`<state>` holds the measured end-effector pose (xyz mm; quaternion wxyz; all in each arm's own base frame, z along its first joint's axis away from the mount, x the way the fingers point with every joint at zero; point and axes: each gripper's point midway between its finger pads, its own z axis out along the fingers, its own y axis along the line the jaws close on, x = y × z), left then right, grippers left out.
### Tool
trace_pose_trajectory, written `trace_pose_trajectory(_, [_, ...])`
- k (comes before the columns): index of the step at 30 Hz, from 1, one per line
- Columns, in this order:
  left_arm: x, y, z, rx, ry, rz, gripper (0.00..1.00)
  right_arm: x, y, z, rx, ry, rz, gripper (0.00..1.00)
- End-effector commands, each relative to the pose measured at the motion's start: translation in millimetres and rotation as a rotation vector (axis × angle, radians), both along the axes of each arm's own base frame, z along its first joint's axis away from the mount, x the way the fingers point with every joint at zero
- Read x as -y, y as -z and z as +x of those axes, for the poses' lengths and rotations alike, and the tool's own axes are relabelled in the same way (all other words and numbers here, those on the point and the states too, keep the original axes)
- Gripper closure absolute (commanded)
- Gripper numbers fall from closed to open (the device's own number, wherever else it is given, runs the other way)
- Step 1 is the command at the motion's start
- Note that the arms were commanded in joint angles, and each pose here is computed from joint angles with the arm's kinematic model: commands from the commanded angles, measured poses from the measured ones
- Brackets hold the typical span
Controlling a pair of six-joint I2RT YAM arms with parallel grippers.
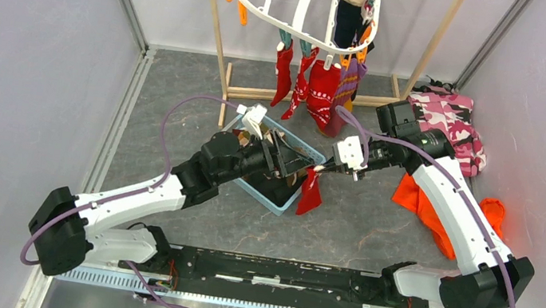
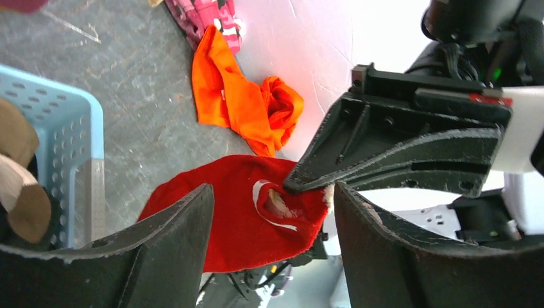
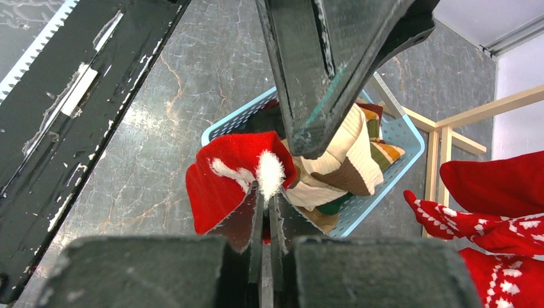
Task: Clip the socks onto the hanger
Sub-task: Pick up the sock from the bin.
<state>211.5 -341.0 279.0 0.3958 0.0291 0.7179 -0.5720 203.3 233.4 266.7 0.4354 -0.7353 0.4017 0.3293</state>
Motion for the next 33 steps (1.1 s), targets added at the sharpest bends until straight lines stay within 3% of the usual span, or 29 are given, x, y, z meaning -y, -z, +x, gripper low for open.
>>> trace_pose_trajectory(1, [3.0,-14.4,7.0,-0.176,-0.034,-0.114,0.26,-1.9,-10.8,-0.3,0.043,-0.016,0.02,0.97])
trace_pose_trajectory(14, [13.0,-13.2,-1.1,-0.311,0.047,-0.215,0.33,-2.0,-3.0,1.8,0.031,-0.008,0.007,0.97])
trace_pose_trajectory(23, [22.9,-13.4,-5.9,-0.323,0.117,-0.231,0.65,-0.9,0.1,3.5,0.031,0.003,-0.003,0.97])
trace_pose_trajectory(27, [24.7,-14.7,-7.4,-0.317,0.139,-0.24,0.97,-0.5,2.4,3.0,0.024,0.005,-0.006,0.96])
trace_pose_trajectory(33, [22.8,-17.4,-6.1,-0.236,0.145,-0.219,0.98,-0.6,3.1,3.1,0.013,0.011,-0.006,0.96])
